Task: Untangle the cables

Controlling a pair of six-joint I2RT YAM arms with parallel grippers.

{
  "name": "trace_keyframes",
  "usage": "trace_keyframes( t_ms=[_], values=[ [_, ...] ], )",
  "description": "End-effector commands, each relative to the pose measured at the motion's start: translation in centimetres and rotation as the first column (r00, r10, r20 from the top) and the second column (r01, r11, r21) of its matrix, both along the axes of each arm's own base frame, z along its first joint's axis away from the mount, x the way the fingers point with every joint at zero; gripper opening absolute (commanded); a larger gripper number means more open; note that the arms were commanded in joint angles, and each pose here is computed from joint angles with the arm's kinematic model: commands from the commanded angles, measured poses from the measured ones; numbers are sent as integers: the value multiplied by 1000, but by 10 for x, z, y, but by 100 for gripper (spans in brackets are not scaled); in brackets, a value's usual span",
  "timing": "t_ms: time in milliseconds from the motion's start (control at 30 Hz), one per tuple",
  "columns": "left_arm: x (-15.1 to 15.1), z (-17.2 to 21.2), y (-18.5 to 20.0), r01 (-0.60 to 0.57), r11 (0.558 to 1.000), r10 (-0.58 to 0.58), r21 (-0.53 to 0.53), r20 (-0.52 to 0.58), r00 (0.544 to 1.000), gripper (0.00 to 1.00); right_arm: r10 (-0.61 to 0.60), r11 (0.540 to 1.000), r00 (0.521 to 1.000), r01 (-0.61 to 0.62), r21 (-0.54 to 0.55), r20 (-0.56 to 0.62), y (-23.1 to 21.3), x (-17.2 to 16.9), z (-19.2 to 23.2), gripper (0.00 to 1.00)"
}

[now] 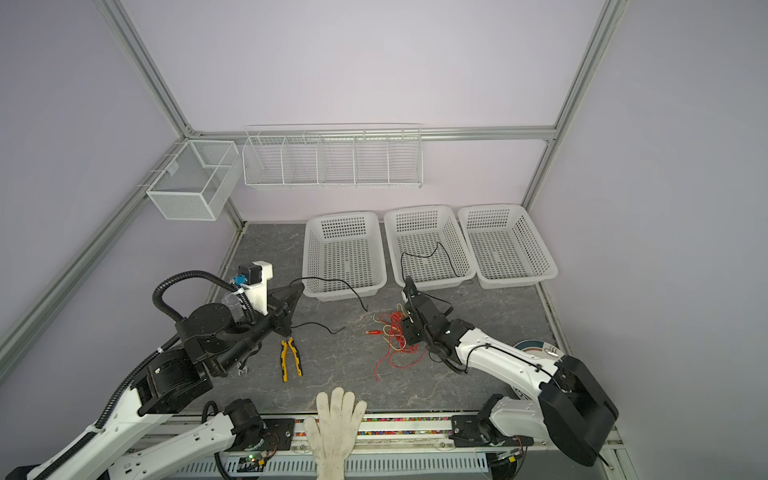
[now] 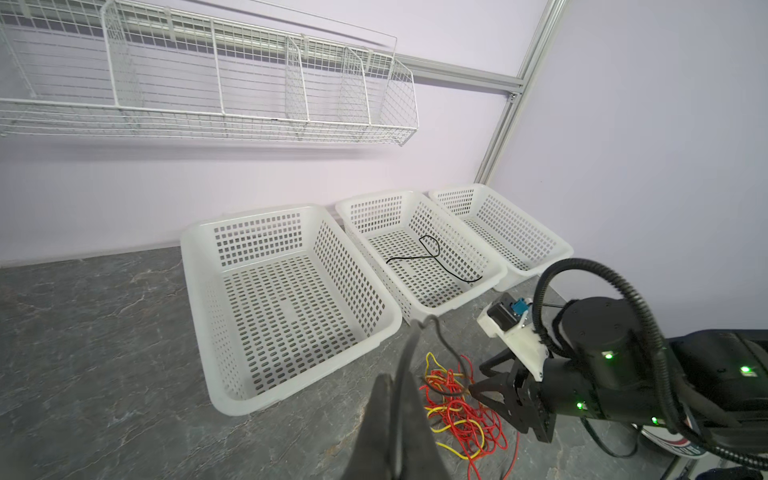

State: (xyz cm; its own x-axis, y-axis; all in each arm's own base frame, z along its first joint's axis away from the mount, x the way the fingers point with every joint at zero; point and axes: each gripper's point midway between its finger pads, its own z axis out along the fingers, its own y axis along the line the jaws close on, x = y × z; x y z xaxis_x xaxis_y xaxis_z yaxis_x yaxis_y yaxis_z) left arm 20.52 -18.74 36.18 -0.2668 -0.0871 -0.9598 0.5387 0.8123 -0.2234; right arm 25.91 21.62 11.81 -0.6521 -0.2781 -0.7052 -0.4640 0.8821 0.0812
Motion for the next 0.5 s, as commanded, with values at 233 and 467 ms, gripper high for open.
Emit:
trace_keyframes(
  t_ms=[233,467],
  values=[
    [12,-26,-62,177,983,-174,55,-55,983,0,417,860,839,-488,145,349,50,-42,148,73],
    [10,-38,-100,314,948,-309,55,-84,947,0,527,770,752,-620,152,397,73,-51,182,77]
  ],
)
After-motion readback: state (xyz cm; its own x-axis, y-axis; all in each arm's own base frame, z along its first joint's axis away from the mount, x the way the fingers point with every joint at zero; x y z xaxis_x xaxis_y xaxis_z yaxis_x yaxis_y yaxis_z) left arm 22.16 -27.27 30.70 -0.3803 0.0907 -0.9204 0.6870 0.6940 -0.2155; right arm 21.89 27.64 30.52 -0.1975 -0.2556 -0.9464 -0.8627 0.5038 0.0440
